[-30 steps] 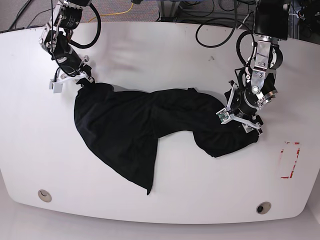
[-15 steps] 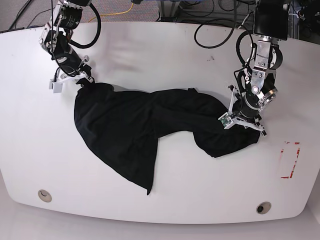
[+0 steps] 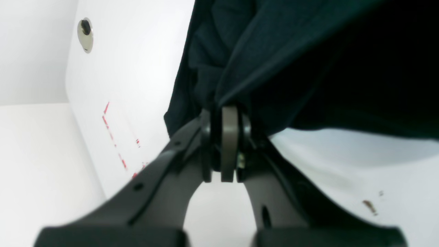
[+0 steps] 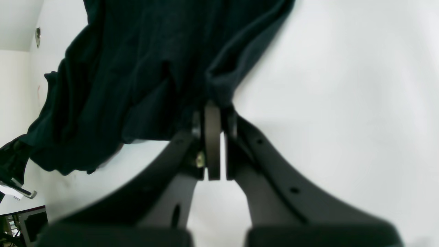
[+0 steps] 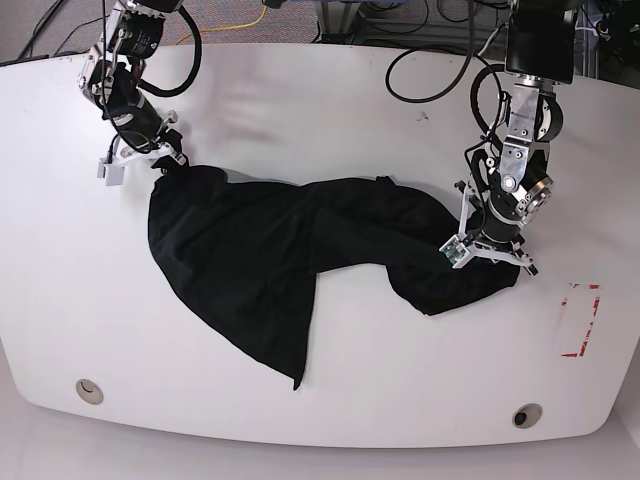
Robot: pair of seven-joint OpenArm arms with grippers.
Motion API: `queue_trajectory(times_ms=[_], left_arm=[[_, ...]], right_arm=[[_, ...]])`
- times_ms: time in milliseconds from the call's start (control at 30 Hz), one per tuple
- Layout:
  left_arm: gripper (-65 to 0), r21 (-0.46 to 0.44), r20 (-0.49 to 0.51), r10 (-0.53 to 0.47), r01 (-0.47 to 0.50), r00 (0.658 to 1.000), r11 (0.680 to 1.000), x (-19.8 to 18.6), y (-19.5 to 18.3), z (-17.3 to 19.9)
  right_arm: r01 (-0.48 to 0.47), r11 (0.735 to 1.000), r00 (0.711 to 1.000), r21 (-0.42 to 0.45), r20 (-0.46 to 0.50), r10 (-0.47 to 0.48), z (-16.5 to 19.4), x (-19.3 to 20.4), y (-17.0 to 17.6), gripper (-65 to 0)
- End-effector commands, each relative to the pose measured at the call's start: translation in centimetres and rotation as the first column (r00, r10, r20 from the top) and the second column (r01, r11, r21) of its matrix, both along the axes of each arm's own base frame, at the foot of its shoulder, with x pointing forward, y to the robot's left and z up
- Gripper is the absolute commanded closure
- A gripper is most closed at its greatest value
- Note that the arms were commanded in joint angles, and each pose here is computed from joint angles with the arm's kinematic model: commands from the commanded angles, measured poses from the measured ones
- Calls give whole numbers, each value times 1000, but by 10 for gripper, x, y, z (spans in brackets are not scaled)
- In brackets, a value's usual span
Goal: Layout the t-shirt on the table in an organized manner, then fold the t-shirt properly
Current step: 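Lift the shirt with both grippers and swing it up off the table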
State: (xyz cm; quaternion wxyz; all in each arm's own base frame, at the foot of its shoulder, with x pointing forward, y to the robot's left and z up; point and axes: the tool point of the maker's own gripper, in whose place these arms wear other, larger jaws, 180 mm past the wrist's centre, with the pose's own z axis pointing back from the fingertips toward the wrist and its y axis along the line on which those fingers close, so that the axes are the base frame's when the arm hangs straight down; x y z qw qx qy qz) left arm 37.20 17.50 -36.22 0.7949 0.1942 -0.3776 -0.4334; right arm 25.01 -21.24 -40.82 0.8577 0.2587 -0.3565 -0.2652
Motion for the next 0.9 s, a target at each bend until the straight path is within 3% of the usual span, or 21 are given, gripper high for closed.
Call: queue_trajectory(times_ms=[0, 233, 533, 867], left_arm=[[0, -18, 71, 4, -3, 997, 1000, 13, -2, 22], [0, -147, 171, 96, -71, 981, 987, 28, -8, 60], [0, -274, 262, 113, -38, 958, 961, 38, -34, 111], [0, -318, 380, 153, -27, 912, 948, 55, -47, 177]], right_arm=[[3, 1000, 997, -28, 75, 0, 22, 12, -7, 0], [-13, 996, 989, -83, 148, 25, 51, 23, -8, 0], [-29, 977, 954, -211, 286, 90, 110, 47, -20, 0], [-16, 940, 905, -341, 395, 159, 168, 77, -42, 0]])
